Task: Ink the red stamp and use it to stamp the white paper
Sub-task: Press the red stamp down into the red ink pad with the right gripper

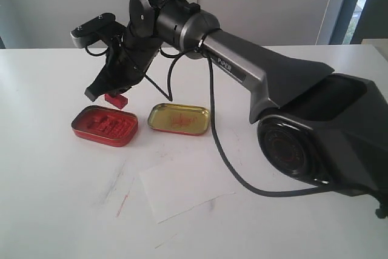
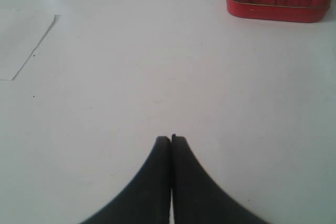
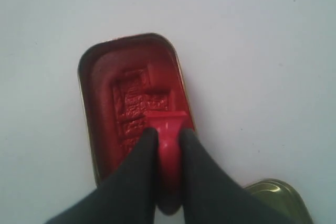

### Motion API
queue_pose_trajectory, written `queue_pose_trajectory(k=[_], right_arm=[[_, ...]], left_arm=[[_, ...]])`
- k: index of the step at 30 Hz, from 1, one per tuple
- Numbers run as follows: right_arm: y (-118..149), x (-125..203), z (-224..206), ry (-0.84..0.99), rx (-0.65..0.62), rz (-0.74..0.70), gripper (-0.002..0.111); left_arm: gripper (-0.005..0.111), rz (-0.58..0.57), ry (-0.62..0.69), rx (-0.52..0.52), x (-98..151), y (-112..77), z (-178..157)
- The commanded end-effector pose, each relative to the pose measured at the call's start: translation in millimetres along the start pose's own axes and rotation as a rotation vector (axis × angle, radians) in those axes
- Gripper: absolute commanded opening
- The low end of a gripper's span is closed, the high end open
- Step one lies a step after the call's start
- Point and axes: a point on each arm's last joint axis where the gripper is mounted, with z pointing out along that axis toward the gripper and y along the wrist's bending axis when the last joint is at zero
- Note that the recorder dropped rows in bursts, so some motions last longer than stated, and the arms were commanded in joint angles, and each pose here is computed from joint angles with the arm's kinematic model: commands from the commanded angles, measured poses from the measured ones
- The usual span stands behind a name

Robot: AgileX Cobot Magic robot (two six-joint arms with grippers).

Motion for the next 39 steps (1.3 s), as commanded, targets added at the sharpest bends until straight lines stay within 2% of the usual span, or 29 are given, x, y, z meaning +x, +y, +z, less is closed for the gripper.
queue_pose_trajectory(k=[1, 15, 39], right_arm=[[5, 1, 8, 0.024, 0.001, 0.004, 0.0], [15, 10, 34, 0.053, 0.011, -0.031, 0.0], [12, 34, 71, 0.14, 0.013, -0.035, 0.0]], left_arm=[[0.0, -0.004, 0.014, 0.003, 3, -0.5, 1], [0.0, -0.004, 0.014, 0.003, 3, -0.5, 1], [0.0, -0.004, 0.014, 0.003, 3, -0.5, 1]])
